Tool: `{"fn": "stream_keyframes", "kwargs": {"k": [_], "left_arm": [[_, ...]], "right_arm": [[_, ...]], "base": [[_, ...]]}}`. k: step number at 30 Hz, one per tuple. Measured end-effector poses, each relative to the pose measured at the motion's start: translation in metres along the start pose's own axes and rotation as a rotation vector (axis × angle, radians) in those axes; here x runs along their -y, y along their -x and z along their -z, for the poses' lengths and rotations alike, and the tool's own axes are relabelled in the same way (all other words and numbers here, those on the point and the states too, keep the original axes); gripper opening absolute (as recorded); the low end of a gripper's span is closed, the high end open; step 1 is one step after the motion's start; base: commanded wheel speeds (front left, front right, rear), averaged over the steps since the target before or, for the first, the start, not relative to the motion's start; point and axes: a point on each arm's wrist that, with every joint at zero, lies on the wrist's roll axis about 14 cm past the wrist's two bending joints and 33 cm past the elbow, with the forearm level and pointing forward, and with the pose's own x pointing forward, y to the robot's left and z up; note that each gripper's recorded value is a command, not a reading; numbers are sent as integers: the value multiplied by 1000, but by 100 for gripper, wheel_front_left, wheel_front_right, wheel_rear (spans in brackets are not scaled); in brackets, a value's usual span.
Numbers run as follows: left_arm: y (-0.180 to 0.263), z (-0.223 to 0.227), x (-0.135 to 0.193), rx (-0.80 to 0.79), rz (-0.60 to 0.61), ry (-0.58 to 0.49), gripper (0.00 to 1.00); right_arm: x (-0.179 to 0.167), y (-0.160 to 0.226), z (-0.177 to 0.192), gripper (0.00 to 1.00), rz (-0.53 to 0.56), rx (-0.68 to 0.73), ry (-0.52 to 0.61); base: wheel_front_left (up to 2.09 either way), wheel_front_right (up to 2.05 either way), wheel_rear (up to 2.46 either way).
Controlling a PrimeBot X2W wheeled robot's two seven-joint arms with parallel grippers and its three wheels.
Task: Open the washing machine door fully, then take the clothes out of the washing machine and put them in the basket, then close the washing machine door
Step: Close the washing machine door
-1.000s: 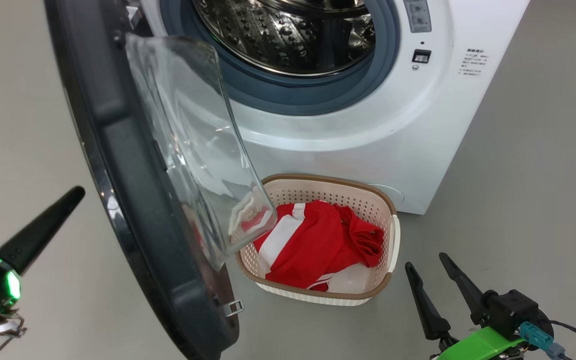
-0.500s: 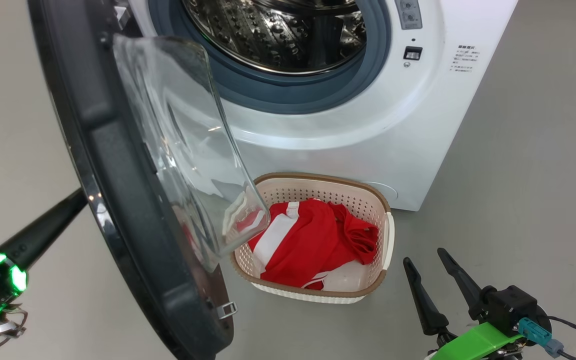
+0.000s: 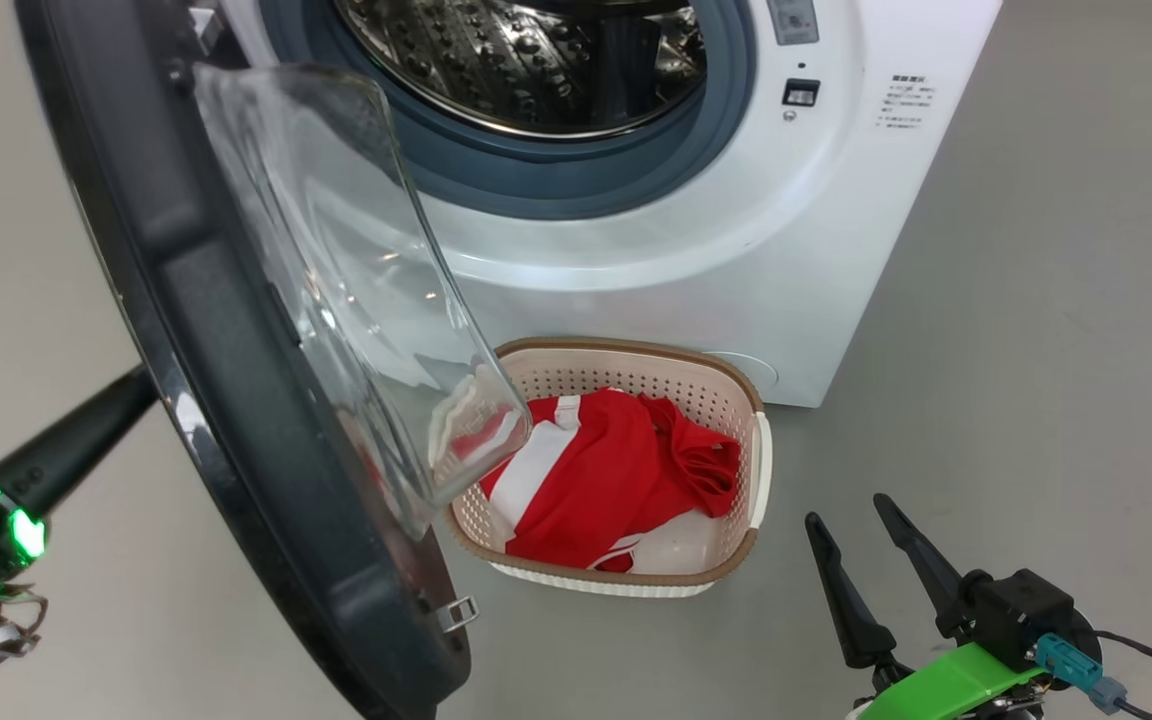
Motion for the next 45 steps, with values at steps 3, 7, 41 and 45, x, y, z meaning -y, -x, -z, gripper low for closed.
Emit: {"fn": "stream_keyframes", "kwargs": {"k": [3, 7, 41, 45], "left_arm": [[-5, 0, 1, -13, 4, -9, 0], [-13, 6, 0, -44, 8, -12, 0], [-154, 53, 20, -193, 174, -116, 0], [-169, 56, 11, -194, 160, -113, 0]], "right_arm": [[3, -1, -2, 100, 7, 5, -1], [6, -3, -6, 100, 17, 19, 0], [73, 18, -23, 100, 227, 85, -62], [79, 20, -24, 100, 246, 90, -67]], "base": [[0, 0, 0], [0, 0, 0], [0, 0, 0], [0, 0, 0]]}}
